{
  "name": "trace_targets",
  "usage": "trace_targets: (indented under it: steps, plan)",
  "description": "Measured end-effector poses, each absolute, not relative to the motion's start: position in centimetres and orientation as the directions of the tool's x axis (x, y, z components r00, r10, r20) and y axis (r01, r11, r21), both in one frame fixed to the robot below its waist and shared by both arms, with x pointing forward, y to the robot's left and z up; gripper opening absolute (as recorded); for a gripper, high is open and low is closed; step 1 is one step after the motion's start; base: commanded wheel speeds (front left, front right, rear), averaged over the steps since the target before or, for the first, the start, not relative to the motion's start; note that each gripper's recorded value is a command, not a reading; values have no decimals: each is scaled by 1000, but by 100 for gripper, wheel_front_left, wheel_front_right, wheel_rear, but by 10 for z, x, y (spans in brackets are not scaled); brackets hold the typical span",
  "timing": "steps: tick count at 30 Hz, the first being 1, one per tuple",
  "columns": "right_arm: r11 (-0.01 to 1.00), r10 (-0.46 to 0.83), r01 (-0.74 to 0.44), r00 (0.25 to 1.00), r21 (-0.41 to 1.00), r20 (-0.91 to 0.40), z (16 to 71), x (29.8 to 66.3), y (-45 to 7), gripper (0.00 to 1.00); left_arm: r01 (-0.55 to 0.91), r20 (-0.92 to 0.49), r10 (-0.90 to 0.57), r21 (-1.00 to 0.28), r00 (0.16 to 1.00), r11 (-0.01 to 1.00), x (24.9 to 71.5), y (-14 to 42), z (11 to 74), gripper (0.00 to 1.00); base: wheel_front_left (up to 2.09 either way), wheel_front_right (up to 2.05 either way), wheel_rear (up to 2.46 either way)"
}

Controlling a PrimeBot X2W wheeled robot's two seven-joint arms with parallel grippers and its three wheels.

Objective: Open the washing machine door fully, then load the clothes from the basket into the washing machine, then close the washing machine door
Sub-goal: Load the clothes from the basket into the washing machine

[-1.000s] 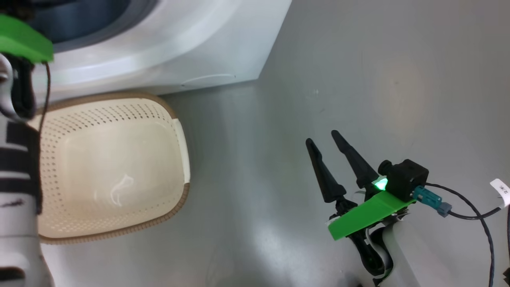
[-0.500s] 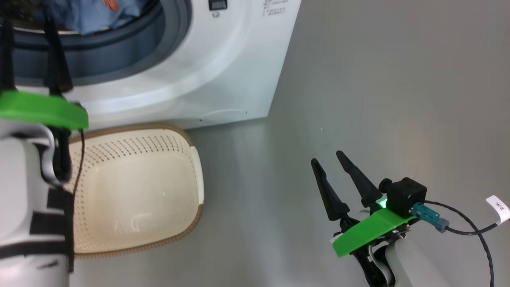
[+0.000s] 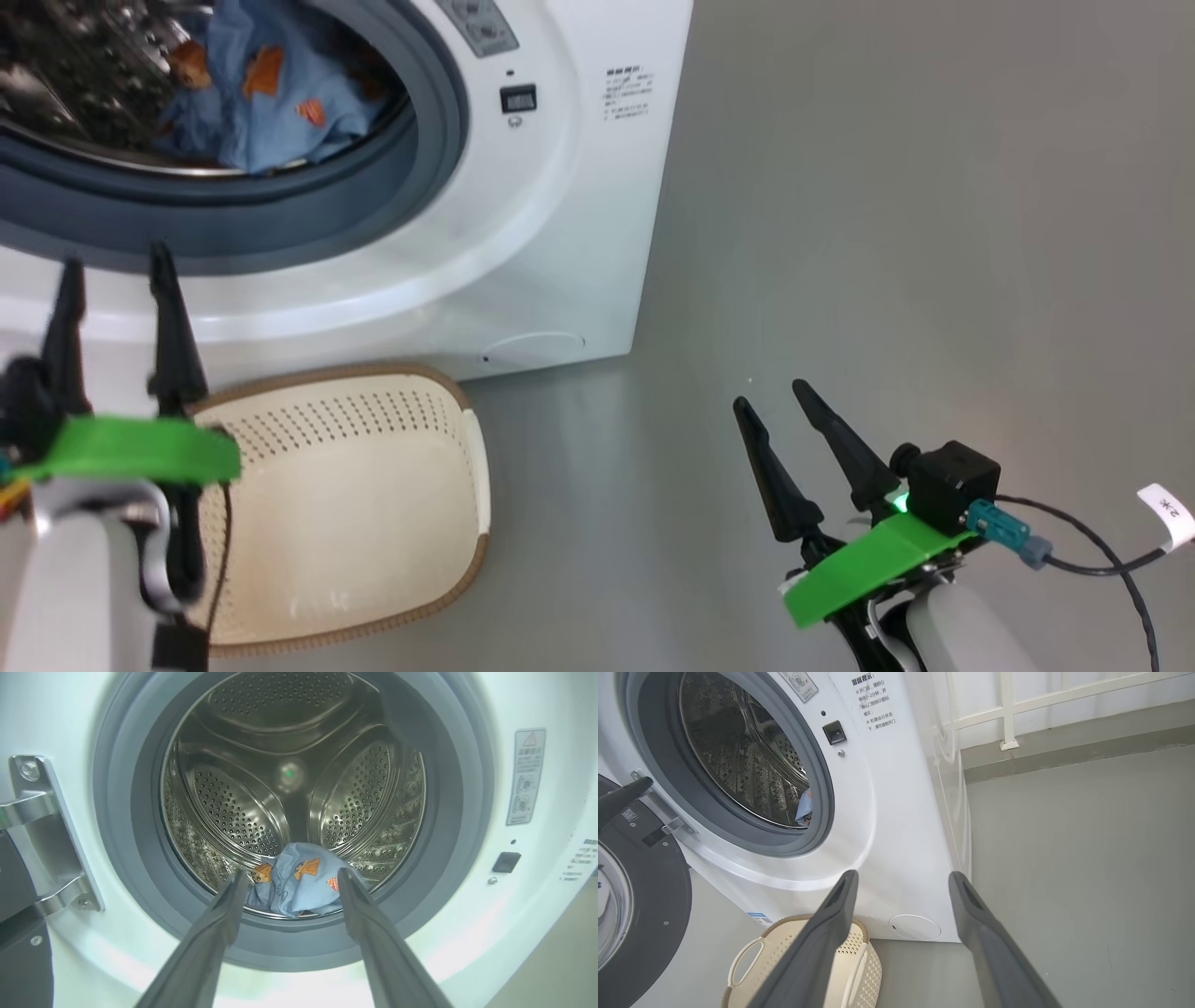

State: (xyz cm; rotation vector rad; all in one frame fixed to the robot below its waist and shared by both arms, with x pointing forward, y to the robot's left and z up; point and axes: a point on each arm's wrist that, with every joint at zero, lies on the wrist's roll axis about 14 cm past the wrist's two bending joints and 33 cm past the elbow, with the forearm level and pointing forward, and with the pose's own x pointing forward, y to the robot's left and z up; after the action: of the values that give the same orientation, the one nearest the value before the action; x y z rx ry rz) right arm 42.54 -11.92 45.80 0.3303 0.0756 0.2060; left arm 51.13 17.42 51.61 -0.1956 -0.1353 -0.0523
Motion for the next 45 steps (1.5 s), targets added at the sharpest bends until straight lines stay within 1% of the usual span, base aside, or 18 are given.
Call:
trace_targets:
  steps: [5,12,21,26,36,45]
  plan:
    - [929,206,-187,978,320,-26,465,413,-121,100,44,137,-20,-170,990,984,484,181,517,100,0,0,0]
    - [939,211,-210,977,271,29,486,405,-122,100,27,145,-6,-142,989,989,447,187,521,100,0,0,0]
    - [951,192,-201,979,236,62,500,393,-129,100,4,105,8,-109,994,994,408,192,510,100,0,0,0]
    - [962,191,-202,979,186,72,504,386,-133,100,4,97,7,-113,995,994,395,188,509,100,0,0,0]
    - [966,172,-190,979,176,109,516,382,-140,100,-46,66,54,-115,996,992,374,193,501,100,0,0,0]
    - [967,166,-187,978,174,128,523,378,-141,100,-54,60,61,-110,996,992,361,196,501,100,0,0,0]
